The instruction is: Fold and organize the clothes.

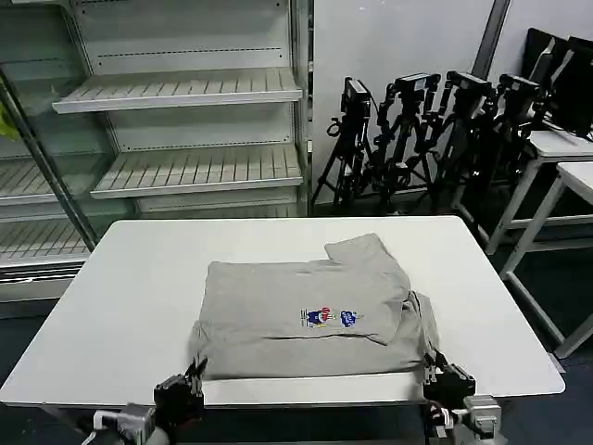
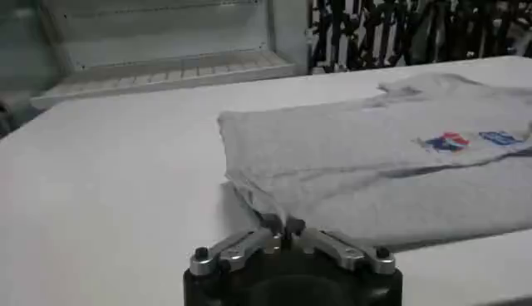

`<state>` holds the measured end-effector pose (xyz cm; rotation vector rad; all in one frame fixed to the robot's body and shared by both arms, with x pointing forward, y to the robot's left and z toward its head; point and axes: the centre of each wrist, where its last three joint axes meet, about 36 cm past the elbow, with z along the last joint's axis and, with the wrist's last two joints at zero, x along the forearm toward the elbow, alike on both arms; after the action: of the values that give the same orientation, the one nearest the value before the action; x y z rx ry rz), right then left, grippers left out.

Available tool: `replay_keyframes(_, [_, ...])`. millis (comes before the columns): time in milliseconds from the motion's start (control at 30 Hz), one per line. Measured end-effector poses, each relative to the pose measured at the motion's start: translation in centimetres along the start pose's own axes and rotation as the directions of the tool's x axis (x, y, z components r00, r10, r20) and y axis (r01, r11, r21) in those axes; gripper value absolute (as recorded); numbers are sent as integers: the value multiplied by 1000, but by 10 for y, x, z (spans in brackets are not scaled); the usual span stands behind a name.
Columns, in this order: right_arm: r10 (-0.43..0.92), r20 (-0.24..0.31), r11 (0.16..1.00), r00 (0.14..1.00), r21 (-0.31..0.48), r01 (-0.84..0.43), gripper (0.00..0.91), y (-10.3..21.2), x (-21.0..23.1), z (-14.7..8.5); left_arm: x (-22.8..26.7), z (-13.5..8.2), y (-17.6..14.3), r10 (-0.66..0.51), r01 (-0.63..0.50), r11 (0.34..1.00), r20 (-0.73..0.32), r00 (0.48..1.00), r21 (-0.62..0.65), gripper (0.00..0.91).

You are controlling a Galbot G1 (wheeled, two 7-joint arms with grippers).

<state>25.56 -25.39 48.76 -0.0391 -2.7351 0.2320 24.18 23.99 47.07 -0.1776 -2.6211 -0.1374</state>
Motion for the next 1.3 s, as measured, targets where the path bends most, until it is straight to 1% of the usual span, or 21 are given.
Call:
replay_keyframes(167, [17, 62, 1000, 998, -14, -16, 907, -8, 3, -16, 16, -10, 1, -6, 6, 1000, 22, 1000, -18, 907])
replay_keyframes(300, [20, 116, 999, 993, -34, -17, 907, -13, -8, -32, 18, -21, 9, -22, 24, 999, 57, 998, -35, 907])
replay_keyframes(433, [24, 162, 999, 987, -42, -17, 907, -17, -36, -46, 11, -36, 19, -21, 25, 999, 108, 994, -41, 907])
replay_keyframes(600, [16, 192, 998, 981, -58, -5, 907, -15, -86, -63, -18, -53, 35, -15, 20, 999, 155, 988, -36, 907])
replay_keyframes(700, [7, 194, 998, 981, -64, 5, 907, -14, -120, -74, -44, -62, 42, -18, 21, 1000, 168, 986, -19, 907])
replay_keyframes(867, [-8, 174, 998, 985, -66, 20, 907, -10, -176, -91, -92, -77, 51, -31, 32, 999, 179, 983, -4, 907])
replay_keyframes(1033, [-14, 144, 998, 989, -59, 23, 907, -3, -229, -110, -142, -94, 57, -45, 46, 999, 172, 984, -7, 907])
replay_keyframes(1300, [3, 81, 998, 997, -55, 2, 907, 7, -296, -134, -209, -117, 63, -69, 72, 997, 133, 989, -15, 907])
